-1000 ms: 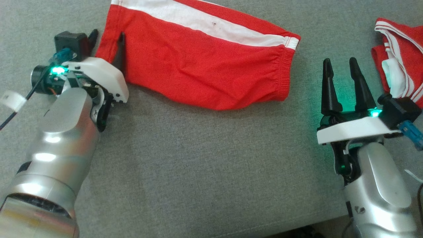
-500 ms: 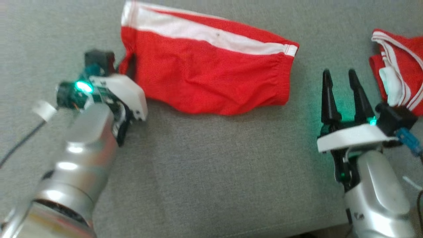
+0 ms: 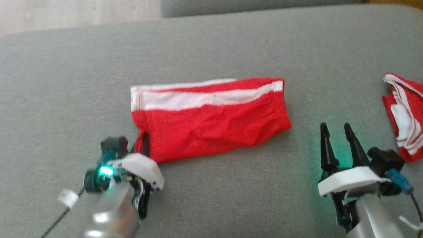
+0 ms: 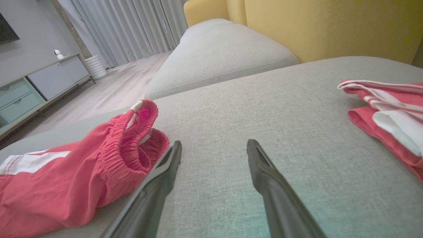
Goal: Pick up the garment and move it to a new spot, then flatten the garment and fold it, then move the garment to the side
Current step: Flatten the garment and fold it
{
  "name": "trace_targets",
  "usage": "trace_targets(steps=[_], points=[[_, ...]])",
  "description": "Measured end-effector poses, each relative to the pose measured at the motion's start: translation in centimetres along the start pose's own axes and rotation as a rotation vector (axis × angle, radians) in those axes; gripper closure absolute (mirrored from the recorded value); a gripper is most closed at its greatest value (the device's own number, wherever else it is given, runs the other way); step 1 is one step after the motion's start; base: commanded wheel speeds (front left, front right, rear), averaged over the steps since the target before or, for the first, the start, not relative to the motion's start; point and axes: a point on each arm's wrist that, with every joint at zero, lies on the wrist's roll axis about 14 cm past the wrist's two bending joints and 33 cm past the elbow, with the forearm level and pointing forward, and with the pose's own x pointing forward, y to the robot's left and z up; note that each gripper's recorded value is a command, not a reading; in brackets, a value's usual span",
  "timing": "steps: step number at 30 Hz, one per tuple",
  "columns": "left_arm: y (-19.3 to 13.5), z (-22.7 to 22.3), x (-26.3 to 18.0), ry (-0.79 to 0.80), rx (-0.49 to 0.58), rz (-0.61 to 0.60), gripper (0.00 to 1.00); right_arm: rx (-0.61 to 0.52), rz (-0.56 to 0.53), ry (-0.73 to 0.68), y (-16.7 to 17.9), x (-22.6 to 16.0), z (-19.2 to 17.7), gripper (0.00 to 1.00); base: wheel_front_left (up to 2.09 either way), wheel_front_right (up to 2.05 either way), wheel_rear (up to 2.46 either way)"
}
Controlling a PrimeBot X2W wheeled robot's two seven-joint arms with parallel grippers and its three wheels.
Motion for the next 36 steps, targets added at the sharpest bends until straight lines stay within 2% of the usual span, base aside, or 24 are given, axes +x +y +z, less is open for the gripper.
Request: trace_targets(steps=[5,6,7,8,15,19,24,28,33,34,35,36], points=[[1.3,-1.2,-2.7,-0.028,-0.051,0.072,1.0,-0.016,0.05,0.011,1.7,-0.4,-0.4,0.0,0.0,0.0,0.0],[1.5,-1.3,-3.1,-0.034,-0.055,0.085,0.85,-0.018,0.063,0.012,2.2,-0.3,-0.4,0.0,0.0,0.0,0.0],[1.6,-1.3,-3.4,-0.04,-0.051,0.095,0.28,-0.02,0.079,0.01,2.7,-0.2,-0.3,0.0,0.0,0.0,0.0],[1.7,-1.4,-3.7,-0.047,-0.05,0.104,0.0,-0.023,0.099,0.009,3.4,-0.1,-0.3,0.0,0.0,0.0,0.0],[1.5,-1.0,-5.9,-0.131,-0.041,0.139,0.0,-0.004,0.271,-0.021,9.5,2.1,1.1,0.0,0.0,0.0,0.0],[1.5,-1.0,-7.2,-0.168,-0.027,0.145,0.0,-0.033,0.318,-0.001,11.4,4.3,1.3,0.0,0.0,0.0,0.0],[2.6,-0.8,-8.5,-0.204,-0.024,0.18,0.0,-0.095,0.237,0.188,8.8,5.3,-4.1,0.0,0.0,0.0,0.0],[3.5,-1.4,-9.0,-0.199,-0.038,0.205,0.0,-0.093,0.211,0.249,8.0,5.3,-6.2,0.0,0.0,0.0,0.0],[3.7,-1.8,-9.2,-0.195,-0.04,0.211,0.0,-0.061,0.219,0.262,8.3,4.9,-6.9,0.0,0.0,0.0,0.0],[3.6,-1.8,-9.2,-0.195,-0.038,0.21,0.0,-0.05,0.221,0.265,8.4,4.8,-7.0,0.53,0.0,0.0,0.0],[3.6,-1.8,-9.2,-0.195,-0.037,0.209,0.0,-0.042,0.224,0.267,8.5,4.7,-7.1,1.0,0.0,0.0,0.0],[3.5,-1.8,-9.2,-0.196,-0.033,0.205,0.0,-0.03,0.222,0.27,8.5,4.7,-7.1,1.0,0.0,0.0,0.0]])
